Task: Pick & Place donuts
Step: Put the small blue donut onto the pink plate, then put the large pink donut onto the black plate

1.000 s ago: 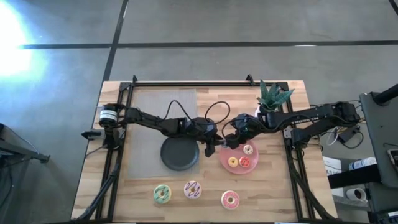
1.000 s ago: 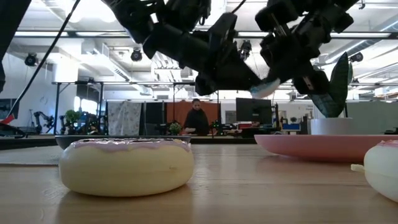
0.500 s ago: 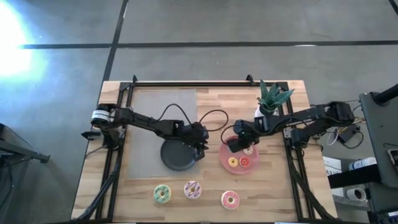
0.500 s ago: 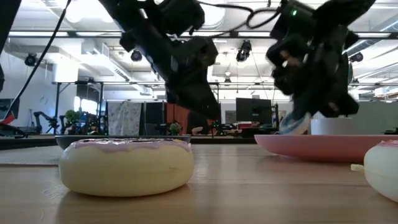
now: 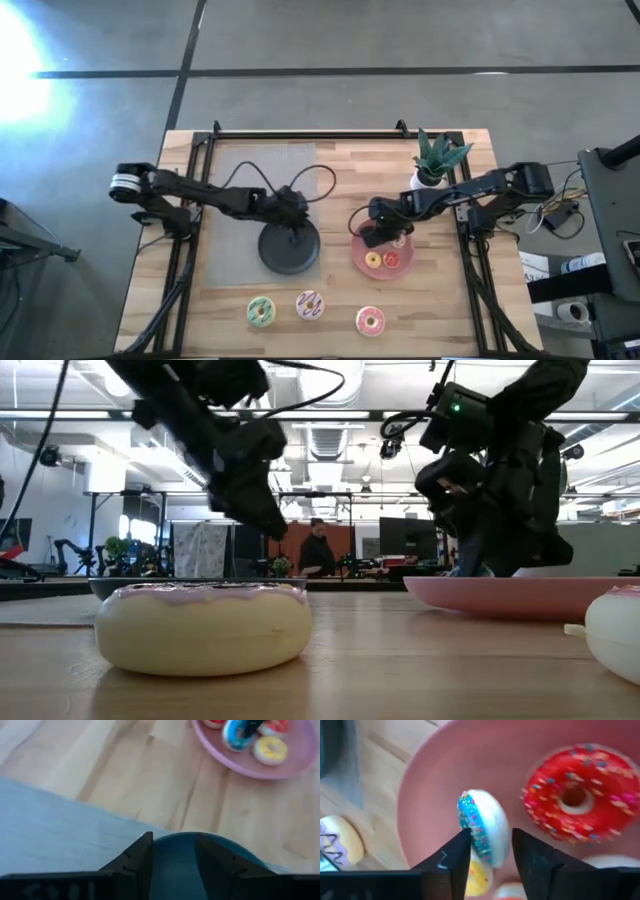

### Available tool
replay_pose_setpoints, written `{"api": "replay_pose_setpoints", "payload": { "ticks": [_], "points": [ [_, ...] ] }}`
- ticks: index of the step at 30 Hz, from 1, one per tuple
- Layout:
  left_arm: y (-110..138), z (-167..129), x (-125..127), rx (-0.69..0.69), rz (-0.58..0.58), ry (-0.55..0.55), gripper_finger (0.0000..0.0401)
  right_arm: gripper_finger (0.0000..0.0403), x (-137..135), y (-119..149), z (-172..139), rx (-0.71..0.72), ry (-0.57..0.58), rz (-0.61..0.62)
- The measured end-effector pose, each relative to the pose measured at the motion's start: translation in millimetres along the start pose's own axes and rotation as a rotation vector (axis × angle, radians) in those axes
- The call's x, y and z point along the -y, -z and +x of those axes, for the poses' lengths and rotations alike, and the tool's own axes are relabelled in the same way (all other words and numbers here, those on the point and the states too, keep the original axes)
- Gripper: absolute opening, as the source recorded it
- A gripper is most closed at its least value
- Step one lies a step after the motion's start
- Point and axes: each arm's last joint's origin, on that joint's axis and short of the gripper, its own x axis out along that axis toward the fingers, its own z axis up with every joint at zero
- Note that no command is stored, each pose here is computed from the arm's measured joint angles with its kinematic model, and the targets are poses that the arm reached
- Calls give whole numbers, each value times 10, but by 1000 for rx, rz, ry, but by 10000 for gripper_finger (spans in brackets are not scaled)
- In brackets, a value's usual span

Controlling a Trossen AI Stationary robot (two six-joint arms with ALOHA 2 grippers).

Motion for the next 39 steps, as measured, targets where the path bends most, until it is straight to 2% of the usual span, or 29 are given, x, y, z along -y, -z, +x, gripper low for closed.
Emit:
{"api": "replay_pose_setpoints", "payload": {
  "ticks": [5,9,13,18,24,27,33,39],
  "points": [
    [197,-178,-106,-4,-62,-16,117,162,68,64,-59,-32,73,1],
    [352,-320,-171,-4,-117,-13,117,170,14,99,-149,-26,57,-33],
    [487,-433,-236,7,-164,-9,117,171,-100,119,-281,47,41,-105],
    [591,-552,-274,36,-215,12,117,171,-341,235,-476,151,-9,-242],
    [616,-642,-186,68,-232,72,117,171,-694,656,-600,167,-80,-541],
    [637,-661,-107,72,-232,108,117,171,-815,895,-537,128,-93,-605],
    [695,-703,66,67,-256,152,117,170,-876,1211,-270,26,-41,-580],
    [777,-761,214,74,-344,158,117,154,-1043,1503,-95,-10,-31,-786]
  ]
}}
